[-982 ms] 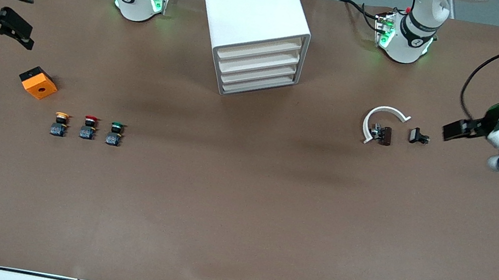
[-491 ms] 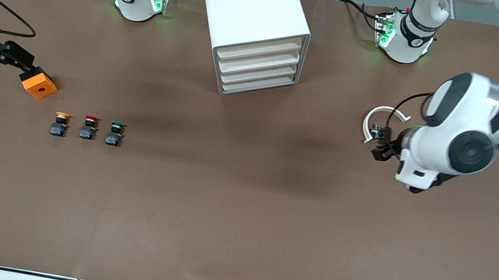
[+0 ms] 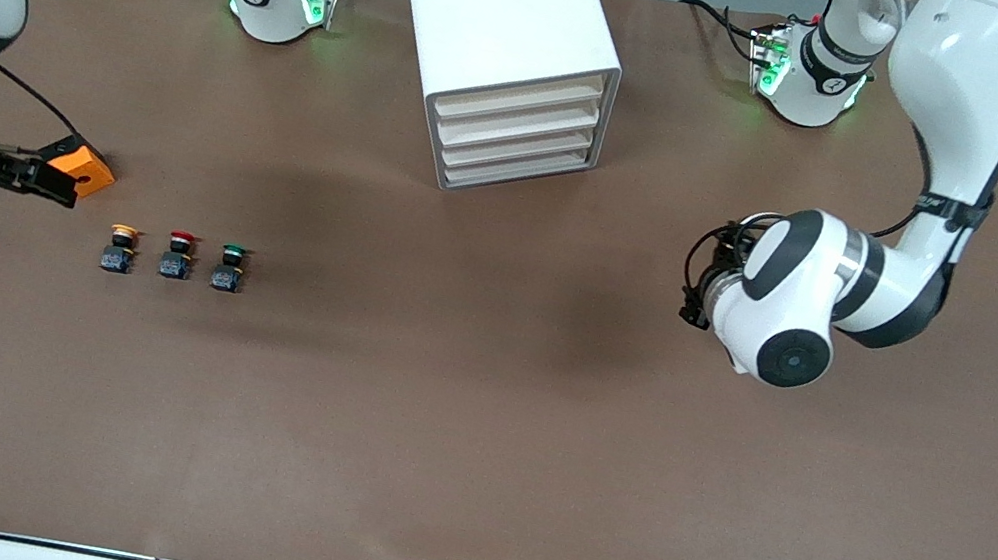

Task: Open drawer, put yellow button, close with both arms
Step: 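Grasp the yellow button with the right gripper while the left gripper reaches the drawer, then pull the drawer open with the left gripper while the right gripper lifts the button, then carry the button over the open drawer while the left gripper draws back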

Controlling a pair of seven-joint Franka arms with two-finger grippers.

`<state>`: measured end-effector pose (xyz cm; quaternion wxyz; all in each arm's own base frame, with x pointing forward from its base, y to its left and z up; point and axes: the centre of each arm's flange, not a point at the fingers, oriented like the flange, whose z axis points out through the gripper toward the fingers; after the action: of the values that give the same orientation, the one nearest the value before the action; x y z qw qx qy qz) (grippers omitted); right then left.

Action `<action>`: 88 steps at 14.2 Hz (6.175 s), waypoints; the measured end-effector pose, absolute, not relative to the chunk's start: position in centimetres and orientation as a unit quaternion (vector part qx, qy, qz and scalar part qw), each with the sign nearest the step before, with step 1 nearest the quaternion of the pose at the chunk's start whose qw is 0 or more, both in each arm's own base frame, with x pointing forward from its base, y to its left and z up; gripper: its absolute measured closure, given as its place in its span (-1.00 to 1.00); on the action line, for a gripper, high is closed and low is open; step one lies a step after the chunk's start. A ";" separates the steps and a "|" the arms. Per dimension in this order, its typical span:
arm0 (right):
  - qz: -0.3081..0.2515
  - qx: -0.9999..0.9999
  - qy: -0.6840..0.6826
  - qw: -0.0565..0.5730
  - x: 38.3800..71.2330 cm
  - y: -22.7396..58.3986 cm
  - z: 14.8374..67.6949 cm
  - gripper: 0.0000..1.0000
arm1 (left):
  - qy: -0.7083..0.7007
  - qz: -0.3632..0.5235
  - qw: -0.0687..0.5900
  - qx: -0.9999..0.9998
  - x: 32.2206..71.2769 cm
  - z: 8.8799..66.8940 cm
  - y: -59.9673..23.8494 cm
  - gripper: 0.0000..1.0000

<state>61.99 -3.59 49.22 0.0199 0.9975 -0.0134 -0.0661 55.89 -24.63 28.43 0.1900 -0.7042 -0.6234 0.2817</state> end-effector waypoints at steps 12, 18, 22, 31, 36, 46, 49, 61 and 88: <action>-0.010 1.000 0.018 0.015 59.3 -10.3 30.6 -1.00 | -0.646 0.460 0.219 -0.568 50.8 26.4 -34.7 -1.00; -0.007 1.000 0.028 0.012 57.9 -11.3 23.2 -1.00 | -0.673 0.501 0.245 -0.486 49.9 27.2 -39.7 -0.95; -0.003 1.000 0.024 0.011 57.7 -12.1 19.1 -1.00 | -0.666 0.532 0.248 -0.461 49.4 27.1 -41.2 -0.52; -0.008 1.000 0.015 0.009 57.2 -13.4 17.8 -0.73 | -0.650 0.519 0.322 -0.452 43.8 25.7 -46.7 -0.31; -0.015 1.000 0.014 0.008 57.0 -13.5 17.5 -0.06 | -0.643 0.514 0.350 -0.447 42.0 25.4 -48.1 -0.05; -0.090 0.996 0.023 -0.009 59.7 -12.7 21.2 0.17 | -0.642 0.515 0.356 -0.442 42.0 24.8 -47.9 0.72; -0.100 0.995 0.028 -0.009 62.0 -12.4 25.8 0.17 | -0.645 0.515 0.354 -0.440 42.5 24.9 -47.6 0.72; -0.154 0.986 -0.037 0.048 59.3 7.9 45.4 0.17 | -0.695 0.525 0.277 -0.405 52.6 25.9 -40.6 0.71; -0.104 0.858 -0.501 0.050 41.9 51.3 41.1 0.17 | -0.642 0.410 -0.040 -0.646 66.8 31.2 -23.2 -1.00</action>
<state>41.86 51.25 41.11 0.0505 0.8576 -0.5011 -0.1040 66.75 -23.16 31.20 -0.0397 -0.6462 -0.6423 0.4102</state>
